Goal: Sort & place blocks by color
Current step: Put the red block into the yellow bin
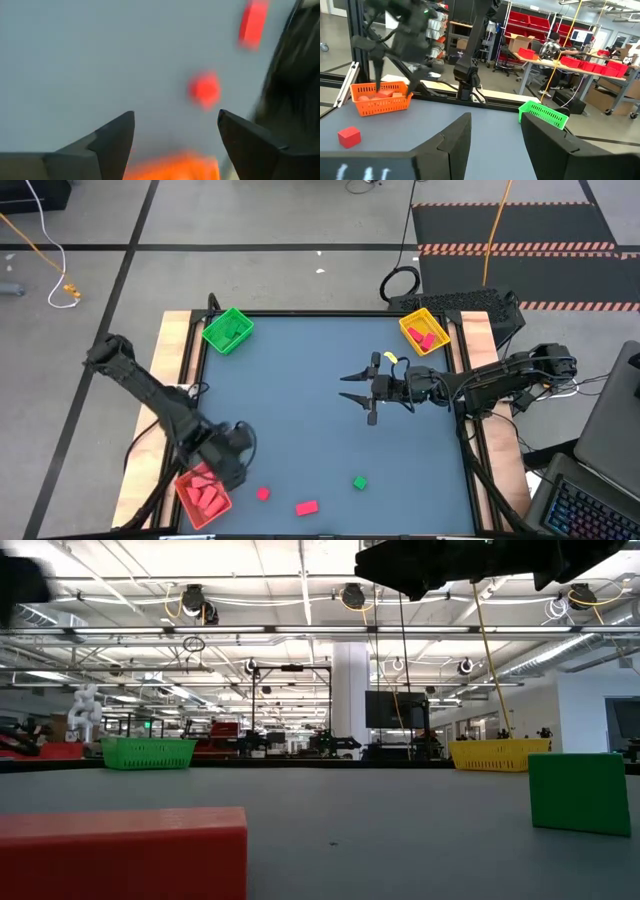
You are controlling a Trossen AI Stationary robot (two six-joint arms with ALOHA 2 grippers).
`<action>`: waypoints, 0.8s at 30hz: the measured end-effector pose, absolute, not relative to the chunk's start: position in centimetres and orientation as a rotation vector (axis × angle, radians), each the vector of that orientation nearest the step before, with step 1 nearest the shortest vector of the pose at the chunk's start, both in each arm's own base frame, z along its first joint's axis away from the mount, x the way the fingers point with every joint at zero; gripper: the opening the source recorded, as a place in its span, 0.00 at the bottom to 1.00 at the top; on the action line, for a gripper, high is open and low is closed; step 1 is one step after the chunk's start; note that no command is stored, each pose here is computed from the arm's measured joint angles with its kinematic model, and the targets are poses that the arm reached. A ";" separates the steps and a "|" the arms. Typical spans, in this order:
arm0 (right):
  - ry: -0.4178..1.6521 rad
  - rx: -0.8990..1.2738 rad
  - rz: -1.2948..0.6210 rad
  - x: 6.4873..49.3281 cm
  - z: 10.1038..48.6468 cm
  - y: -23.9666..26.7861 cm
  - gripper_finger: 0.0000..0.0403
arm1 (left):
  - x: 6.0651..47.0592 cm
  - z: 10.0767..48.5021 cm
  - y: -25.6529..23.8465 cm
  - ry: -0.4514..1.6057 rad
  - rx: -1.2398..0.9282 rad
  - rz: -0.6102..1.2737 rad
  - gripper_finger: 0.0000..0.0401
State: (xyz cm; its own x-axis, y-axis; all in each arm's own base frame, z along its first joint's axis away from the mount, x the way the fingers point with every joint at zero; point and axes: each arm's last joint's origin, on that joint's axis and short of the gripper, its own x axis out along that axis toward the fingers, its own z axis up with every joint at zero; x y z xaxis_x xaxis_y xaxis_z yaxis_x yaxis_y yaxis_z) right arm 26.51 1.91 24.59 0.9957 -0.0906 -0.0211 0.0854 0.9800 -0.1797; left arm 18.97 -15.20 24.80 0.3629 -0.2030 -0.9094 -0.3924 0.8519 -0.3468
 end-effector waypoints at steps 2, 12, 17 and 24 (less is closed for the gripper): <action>0.029 -0.180 -0.088 26.5 24.6 1.9 0.42 | 20.1 25.7 -14.0 1.043 -0.474 0.120 0.68; 0.029 -0.180 -0.089 26.5 24.6 1.9 0.42 | 25.6 30.8 -10.3 0.380 -0.082 0.026 0.58; 0.029 -0.180 -0.088 26.5 24.6 1.9 0.42 | 26.8 31.8 -8.0 0.281 0.063 0.080 0.53; 0.029 -0.180 -0.088 26.5 24.6 1.9 0.42 | 28.4 31.2 -5.5 0.249 0.079 0.124 0.47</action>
State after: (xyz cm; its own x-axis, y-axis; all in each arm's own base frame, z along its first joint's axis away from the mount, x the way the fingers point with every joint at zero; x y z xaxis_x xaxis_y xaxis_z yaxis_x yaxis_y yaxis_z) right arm 26.51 1.91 24.59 0.9957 -0.0905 -0.0211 0.0853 0.9800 -0.1797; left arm 28.38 -5.47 31.23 0.9614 0.1322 -0.2411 -0.1126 0.9893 0.0932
